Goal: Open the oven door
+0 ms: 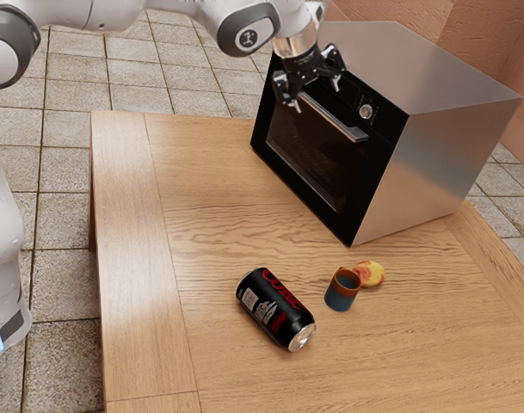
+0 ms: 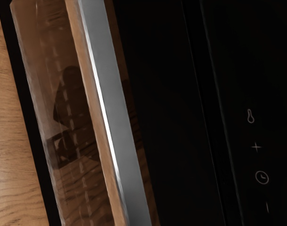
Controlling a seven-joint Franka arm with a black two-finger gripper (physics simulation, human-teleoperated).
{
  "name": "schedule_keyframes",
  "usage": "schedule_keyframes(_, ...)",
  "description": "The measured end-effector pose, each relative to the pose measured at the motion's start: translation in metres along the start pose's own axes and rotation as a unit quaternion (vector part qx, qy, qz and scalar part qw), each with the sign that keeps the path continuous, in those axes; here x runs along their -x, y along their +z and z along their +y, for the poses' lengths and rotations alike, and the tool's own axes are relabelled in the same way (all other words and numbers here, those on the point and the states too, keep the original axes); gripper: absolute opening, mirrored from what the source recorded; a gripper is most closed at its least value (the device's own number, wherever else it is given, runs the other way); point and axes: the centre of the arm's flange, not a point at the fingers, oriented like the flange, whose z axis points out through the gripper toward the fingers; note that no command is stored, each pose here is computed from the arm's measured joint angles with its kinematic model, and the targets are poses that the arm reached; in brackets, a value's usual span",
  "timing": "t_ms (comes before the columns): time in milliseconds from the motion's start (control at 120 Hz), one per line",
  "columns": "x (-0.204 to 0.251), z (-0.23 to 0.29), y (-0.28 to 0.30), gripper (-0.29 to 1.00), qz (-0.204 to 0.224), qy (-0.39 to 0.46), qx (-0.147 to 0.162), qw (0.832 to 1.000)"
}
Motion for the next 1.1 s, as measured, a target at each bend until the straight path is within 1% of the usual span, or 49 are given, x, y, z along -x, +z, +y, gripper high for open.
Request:
schedule_keyframes(767, -0.017, -0.031, 0.035, 0.69, -0.015, -0.027, -0.041, 0.999)
schedule_keyframes(1100, -0.018, -0.040, 0.033, 0.68, -0.018, -0.034, -0.045, 0.998)
